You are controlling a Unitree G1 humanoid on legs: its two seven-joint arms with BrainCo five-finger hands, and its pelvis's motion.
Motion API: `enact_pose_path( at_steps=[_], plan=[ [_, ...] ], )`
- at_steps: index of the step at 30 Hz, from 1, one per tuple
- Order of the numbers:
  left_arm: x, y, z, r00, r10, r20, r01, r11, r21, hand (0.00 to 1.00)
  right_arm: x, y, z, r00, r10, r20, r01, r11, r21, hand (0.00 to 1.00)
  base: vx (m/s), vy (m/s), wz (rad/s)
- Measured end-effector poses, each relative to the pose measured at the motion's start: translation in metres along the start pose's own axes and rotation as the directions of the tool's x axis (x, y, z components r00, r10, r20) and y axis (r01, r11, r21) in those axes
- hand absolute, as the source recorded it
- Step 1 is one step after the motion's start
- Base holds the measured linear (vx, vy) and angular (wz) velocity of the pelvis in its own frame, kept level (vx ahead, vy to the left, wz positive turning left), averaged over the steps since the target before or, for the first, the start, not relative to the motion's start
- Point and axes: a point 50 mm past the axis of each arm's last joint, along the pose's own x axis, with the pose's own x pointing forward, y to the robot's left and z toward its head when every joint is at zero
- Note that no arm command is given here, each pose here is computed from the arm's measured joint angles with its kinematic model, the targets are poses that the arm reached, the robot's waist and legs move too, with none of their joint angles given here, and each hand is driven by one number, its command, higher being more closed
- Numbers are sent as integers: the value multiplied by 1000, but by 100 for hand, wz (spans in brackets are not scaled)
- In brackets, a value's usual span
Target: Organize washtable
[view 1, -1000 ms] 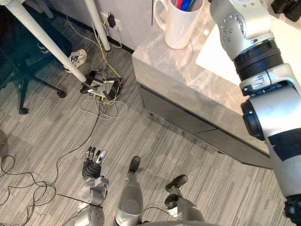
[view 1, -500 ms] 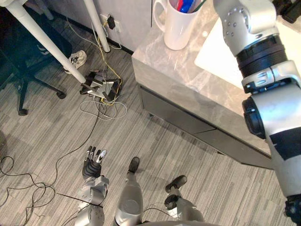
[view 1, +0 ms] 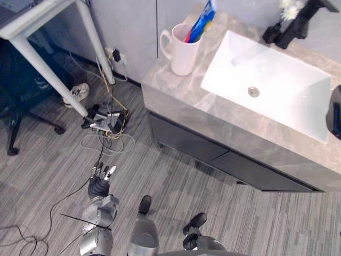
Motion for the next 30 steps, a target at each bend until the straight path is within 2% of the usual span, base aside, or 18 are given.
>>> enact_pose_path(
  at_steps=[4, 7, 8, 9, 11, 13, 14, 16, 17, 19, 22, 26, 30],
  plan=[
    [-6, 23, 6, 995, 98, 24, -98, 995, 3, 0, -38, -32, -6, 996, 84, 27, -82, 993, -86, 0, -21, 33, -46],
    [-12, 39, 12, 984, 169, 57, -169, 986, -14, 0, -107, -106, -24, 994, 14, -105, -31, 986, -165, 0, 9, 33, -40],
    [-13, 41, 14, 982, 176, 65, -175, 984, -16, 0, -123, -119, -26, 990, -3, -141, -23, 983, -180, 0, 12, 29, -30],
    [-16, 45, 19, 978, 190, 90, -189, 982, -22, 0, -156, -145, -26, 975, -43, -217, -4, 977, -213, 0, 25, 24, -19],
    [-23, 51, 28, 966, 219, 135, -215, 976, -40, 0, -211, -174, -22, 935, -104, -338, 16, 968, -252, 0, 61, 16, -17],
    [-30, 55, 39, 957, 225, 183, -225, 974, -22, 0, -266, -190, -12, 879, -151, -453, 49, 972, -230, 0, 103, 3, -25],
    [-31, 55, 42, 956, 219, 196, -219, 975, -19, 0, -280, -192, -8, 863, -162, -478, 60, 973, -223, 0, 99, -6, -21],
    [-31, 47, 60, 947, 165, 275, -169, 986, -9, 0, -342, -190, 3, 785, -216, -581, 143, 975, -170, 0, 48, -14, -17],
    [-31, 45, 64, 945, 153, 289, -160, 987, 0, 0, -358, -186, 4, 759, -226, -611, 168, 974, -152, 0, 10, -12, -10],
    [-32, 43, 68, 943, 130, 307, -141, 990, 14, 0, -414, -168, 3, 638, -264, -723, 287, 953, -95, 0, 15, -21, -12],
    [-35, 37, 69, 941, 104, 322, -114, 993, 12, 0, -464, -144, 0, 495, -252, -831, 402, 915, -38, 0, 11, 14, -9],
    [-36, 33, 72, 937, 93, 337, -102, 995, 9, 0, -502, -119, -14, 380, -201, -903, 481, 877, 8, 0, 18, 10, 0],
    [-38, 30, 72, 936, 86, 342, -92, 996, 1, 0, -537, -104, -23, 250, -190, -949, 535, 845, -28, 0, 64, 32, 0]
  ],
)
